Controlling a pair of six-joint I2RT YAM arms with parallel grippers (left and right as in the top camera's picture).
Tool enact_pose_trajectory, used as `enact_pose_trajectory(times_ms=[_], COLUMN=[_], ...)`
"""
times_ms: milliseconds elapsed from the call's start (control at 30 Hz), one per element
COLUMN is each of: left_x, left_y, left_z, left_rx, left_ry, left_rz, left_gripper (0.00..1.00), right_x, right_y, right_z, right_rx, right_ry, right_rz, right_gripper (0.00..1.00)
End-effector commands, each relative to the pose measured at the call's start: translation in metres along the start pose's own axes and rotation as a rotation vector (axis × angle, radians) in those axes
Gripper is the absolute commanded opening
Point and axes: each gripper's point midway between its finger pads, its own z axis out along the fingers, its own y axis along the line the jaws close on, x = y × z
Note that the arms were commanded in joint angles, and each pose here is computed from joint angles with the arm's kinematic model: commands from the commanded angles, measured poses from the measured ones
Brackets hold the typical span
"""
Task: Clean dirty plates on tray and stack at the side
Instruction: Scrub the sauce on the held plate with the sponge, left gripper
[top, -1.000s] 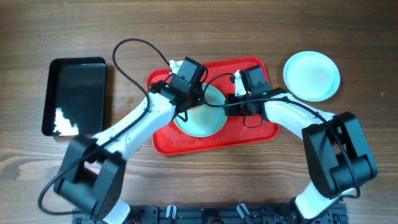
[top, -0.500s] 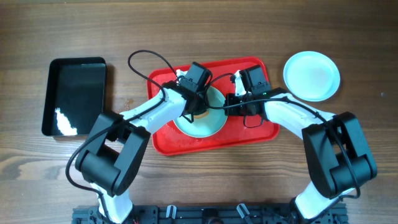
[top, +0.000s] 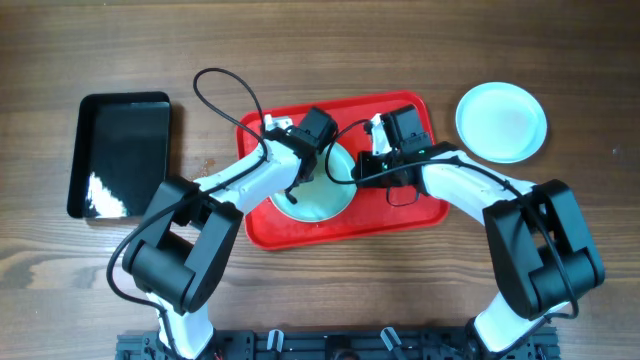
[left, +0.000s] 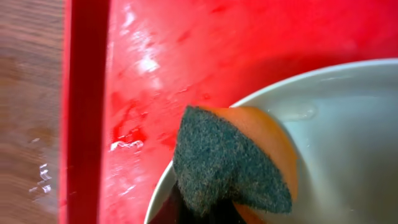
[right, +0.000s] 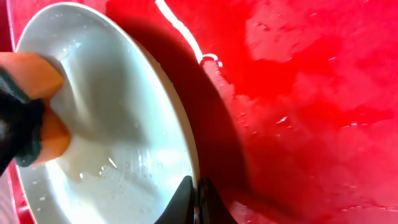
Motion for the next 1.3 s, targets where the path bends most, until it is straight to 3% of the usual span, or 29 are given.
enact_pose_trajectory(times_ms=[0,367,433,567,700,933,1267], left_x=[-0.008,-0.031,-0.024,0.005,0.010,0.011,0.023], left_y=[0.029,0.015,0.006,-0.042,-0.066,-0.085,-0.079], left_z=[-0.001,-0.058,-0.055,-0.057,-0.065,-0.068,-0.025], left_rx=[-0.143,-0.011,0.038,0.287,0.393,0.436,0.338], left_ry=[-0.056,-0.186,-0.140,0.043,0.068,0.034,0.093], left_rz=[0.006,-0.036,-0.036,-0.024,-0.014,0.007,0.016], left_gripper=[0.04,0.04,0.04,0.04,0.04,0.04,0.04], right_x=[0.003,0.004,0.004,0.004,0.005,0.007,0.007], right_y=[-0.032,-0.036,-0.036,-0.036,-0.037,-0.034,-0.034], right_z=[0.002,0.001,0.001,0.001,0.001,0.001,0.001], right_rx=[0.120,0.145,0.145,0.144,0.145,0.129,0.131], right_ry=[-0.008,-0.007,-0.007,-0.008,-0.005,0.004,0.006], right_rz=[0.079,0.097,0.097,0.097,0.099,0.123,0.123], right_gripper=[0.04,0.04,0.04,0.04,0.04,0.04,0.04])
